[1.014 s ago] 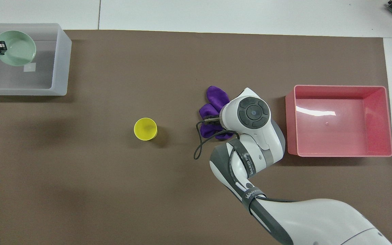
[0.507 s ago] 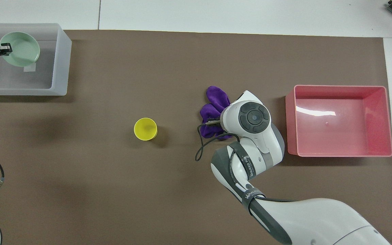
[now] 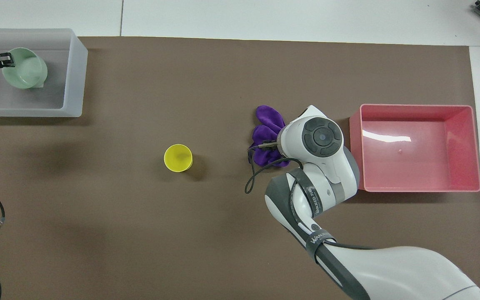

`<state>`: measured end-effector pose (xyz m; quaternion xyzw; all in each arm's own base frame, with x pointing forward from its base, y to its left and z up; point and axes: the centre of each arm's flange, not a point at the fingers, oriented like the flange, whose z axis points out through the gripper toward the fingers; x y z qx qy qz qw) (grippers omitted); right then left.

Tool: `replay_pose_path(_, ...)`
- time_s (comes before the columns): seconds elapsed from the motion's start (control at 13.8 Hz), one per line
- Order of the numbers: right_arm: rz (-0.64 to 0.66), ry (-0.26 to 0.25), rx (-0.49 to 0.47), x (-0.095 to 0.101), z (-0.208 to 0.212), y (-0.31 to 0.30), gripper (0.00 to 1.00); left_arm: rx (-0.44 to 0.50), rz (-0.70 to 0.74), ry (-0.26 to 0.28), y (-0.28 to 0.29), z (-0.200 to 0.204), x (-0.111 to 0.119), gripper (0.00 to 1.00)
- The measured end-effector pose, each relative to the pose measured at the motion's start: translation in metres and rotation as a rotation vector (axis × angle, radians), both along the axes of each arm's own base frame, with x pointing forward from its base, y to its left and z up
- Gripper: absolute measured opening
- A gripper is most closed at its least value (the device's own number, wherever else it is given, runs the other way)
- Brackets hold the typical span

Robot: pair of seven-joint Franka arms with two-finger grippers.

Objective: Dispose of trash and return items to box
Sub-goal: 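Grasp the purple cloth with the right gripper while the left gripper releases the bowl, then carry the purple cloth into the pink tray while the left gripper reaches the cup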

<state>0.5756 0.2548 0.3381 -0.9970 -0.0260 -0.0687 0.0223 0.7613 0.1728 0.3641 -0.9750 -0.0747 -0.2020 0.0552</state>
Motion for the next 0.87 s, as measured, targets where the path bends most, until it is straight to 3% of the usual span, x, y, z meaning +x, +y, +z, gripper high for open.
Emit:
replay_pose_path(0.14, -0.013, -0.004, -0.001, 0.0, 0.039, -0.008, 0.07, -0.002, -0.004, -0.004, -0.003, 0.005, 0.0, 0.47)
replay_pose_path(0.29, -0.033, -0.018, 0.004, -0.003, 0.083, -0.022, 0.07, -0.006, -0.01, 0.005, -0.009, 0.019, -0.003, 0.63)
replay_pose_path(0.36, -0.047, -0.026, 0.007, -0.004, 0.103, -0.032, 0.07, -0.008, -0.015, 0.015, -0.014, 0.029, -0.008, 0.63)
replay_pose_path(0.43, -0.063, -0.031, 0.008, -0.007, 0.122, -0.043, 0.07, -0.01, -0.024, 0.025, -0.022, 0.041, -0.016, 0.7)
replay_pose_path(0.58, -0.098, -0.035, 0.009, -0.012, 0.155, -0.067, 0.07, -0.012, -0.061, 0.047, -0.053, 0.066, -0.04, 0.73)
replay_pose_path(0.65, -0.114, -0.035, 0.008, -0.015, 0.166, -0.078, 0.07, -0.013, -0.085, 0.059, -0.073, 0.075, -0.053, 0.81)
replay_pose_path(0.87, -0.17, -0.037, 0.005, -0.018, 0.19, -0.116, 0.07, -0.016, -0.163, 0.128, -0.137, 0.092, -0.101, 0.82)
